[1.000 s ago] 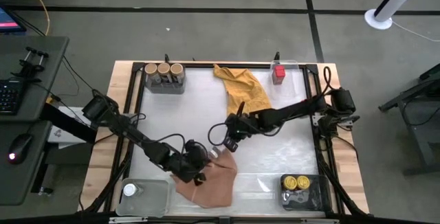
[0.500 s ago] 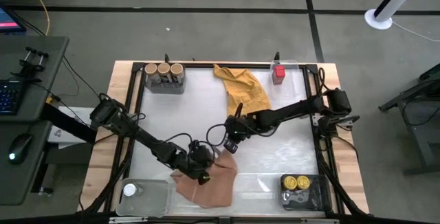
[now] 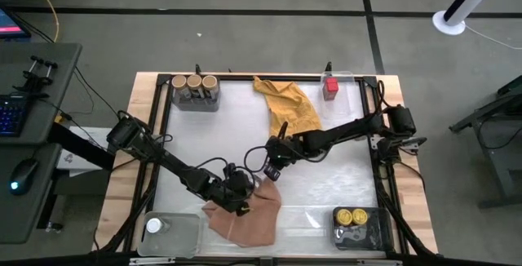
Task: Sort spices by type
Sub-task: Put the white seasoning bottle into the gray bin
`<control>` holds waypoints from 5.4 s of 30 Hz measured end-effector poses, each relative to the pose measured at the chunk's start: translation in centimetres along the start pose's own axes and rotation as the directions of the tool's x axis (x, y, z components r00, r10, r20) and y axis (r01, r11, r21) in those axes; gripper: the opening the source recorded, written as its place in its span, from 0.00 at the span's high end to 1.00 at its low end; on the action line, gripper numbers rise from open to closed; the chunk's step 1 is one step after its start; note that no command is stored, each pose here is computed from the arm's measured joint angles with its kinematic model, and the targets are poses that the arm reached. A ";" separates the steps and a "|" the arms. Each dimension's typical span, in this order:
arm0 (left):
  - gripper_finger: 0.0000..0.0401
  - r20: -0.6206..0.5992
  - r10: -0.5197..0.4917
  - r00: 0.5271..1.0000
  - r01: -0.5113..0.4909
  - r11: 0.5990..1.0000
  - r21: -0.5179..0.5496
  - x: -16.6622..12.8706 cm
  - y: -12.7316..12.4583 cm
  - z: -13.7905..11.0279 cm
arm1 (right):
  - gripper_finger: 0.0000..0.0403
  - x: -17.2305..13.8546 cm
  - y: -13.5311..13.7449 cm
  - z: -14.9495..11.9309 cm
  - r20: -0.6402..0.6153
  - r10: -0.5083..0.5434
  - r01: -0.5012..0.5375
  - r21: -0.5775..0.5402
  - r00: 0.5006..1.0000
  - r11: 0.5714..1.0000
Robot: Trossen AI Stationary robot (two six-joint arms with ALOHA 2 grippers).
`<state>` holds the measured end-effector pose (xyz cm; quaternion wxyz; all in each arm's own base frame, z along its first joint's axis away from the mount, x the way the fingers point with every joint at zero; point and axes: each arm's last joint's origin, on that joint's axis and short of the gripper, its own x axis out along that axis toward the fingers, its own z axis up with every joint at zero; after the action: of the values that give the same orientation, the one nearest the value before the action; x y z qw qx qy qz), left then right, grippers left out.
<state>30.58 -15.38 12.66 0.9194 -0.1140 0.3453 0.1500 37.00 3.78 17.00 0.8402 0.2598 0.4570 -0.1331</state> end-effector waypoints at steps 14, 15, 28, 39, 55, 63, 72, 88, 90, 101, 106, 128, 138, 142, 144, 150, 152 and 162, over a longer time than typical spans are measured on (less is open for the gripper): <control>1.00 0.141 0.029 0.990 -0.053 0.984 0.170 -1.9 -0.8 3.7 | 1.00 1.3 0.1 -0.4 -0.024 0.008 -0.008 0.017 1.000 1.000; 1.00 0.167 0.049 0.985 -0.082 0.978 0.191 -2.2 -0.8 4.2 | 1.00 1.3 0.0 -0.5 -0.033 0.009 -0.008 0.017 0.999 1.000; 1.00 0.206 0.120 0.971 -0.168 0.957 0.238 -2.2 1.0 6.7 | 1.00 1.4 0.0 -0.5 -0.020 -0.003 0.004 0.012 1.000 1.000; 1.00 0.148 0.118 0.982 -0.149 0.963 0.226 -7.2 1.6 6.8 | 1.00 -0.4 0.3 0.0 0.016 0.007 -0.006 -0.029 1.000 1.000; 1.00 0.102 -0.090 0.991 0.083 0.994 0.072 -4.5 -3.9 0.2 | 1.00 0.5 1.1 0.5 0.041 0.138 -0.135 -0.060 0.990 0.989; 1.00 0.010 -0.120 0.993 0.119 0.991 0.053 -1.7 -3.2 -0.3 | 1.00 0.7 1.1 0.5 0.047 0.139 -0.137 -0.044 0.989 0.990; 1.00 -0.032 -0.117 0.993 0.119 0.991 0.062 -2.7 -2.9 0.0 | 1.00 0.7 1.1 0.6 0.058 0.137 -0.135 -0.038 0.989 0.990; 1.00 -0.088 -0.114 0.990 0.116 0.993 0.014 -2.3 -1.3 1.5 | 1.00 0.7 1.1 0.7 0.064 0.140 -0.138 -0.038 0.988 0.990; 1.00 -0.101 -0.101 0.990 0.103 0.995 0.014 -2.1 -1.0 1.6 | 1.00 0.7 1.1 0.7 0.064 0.140 -0.138 -0.038 0.988 0.990; 1.00 -0.137 -0.103 0.985 0.104 0.995 -0.002 -1.8 -0.4 1.8 | 1.00 1.0 1.1 0.6 0.060 0.138 -0.136 -0.032 0.989 0.990; 1.00 -0.133 -0.092 0.987 0.091 0.996 -0.012 -1.5 0.0 2.1 | 1.00 2.5 1.0 0.4 0.055 0.141 -0.143 0.017 0.988 0.990; 1.00 -0.021 0.044 0.999 -0.042 0.996 0.074 -1.8 0.9 3.2 | 1.00 2.6 1.2 0.3 0.079 0.138 -0.142 0.040 0.987 0.989; 1.00 0.091 0.128 0.988 -0.137 0.984 0.109 -2.4 1.1 4.0 | 1.00 2.1 1.1 0.6 0.100 0.133 -0.137 0.043 0.986 0.990; 1.00 0.134 0.172 0.976 -0.190 0.972 0.135 -2.4 1.2 4.2 | 1.00 2.0 1.2 0.6 0.105 0.129 -0.134 0.044 0.986 0.990; 1.00 0.172 0.213 0.962 -0.238 0.961 0.142 -2.5 1.3 4.4 | 1.00 2.0 1.1 0.6 0.098 0.131 -0.136 0.047 0.987 0.990; 1.00 0.232 0.332 0.914 -0.372 0.914 0.161 -2.2 2.2 4.5 | 1.00 1.8 1.8 0.4 0.034 0.244 -0.245 0.034 0.969 0.969; 1.00 0.222 0.325 0.919 -0.362 0.919 0.156 -2.1 2.4 4.7 | 1.00 1.9 1.6 0.5 0.040 0.231 -0.233 0.037 0.972 0.972; 1.00 0.222 0.310 0.924 -0.351 0.919 0.177 -2.9 2.6 5.3 | 1.00 1.3 1.0 0.9 0.054 0.196 -0.196 -0.003 0.979 0.981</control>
<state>30.76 -11.84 18.26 0.9161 0.0604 0.2845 0.2759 38.80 4.14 16.70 0.8609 0.3006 0.4064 -0.0572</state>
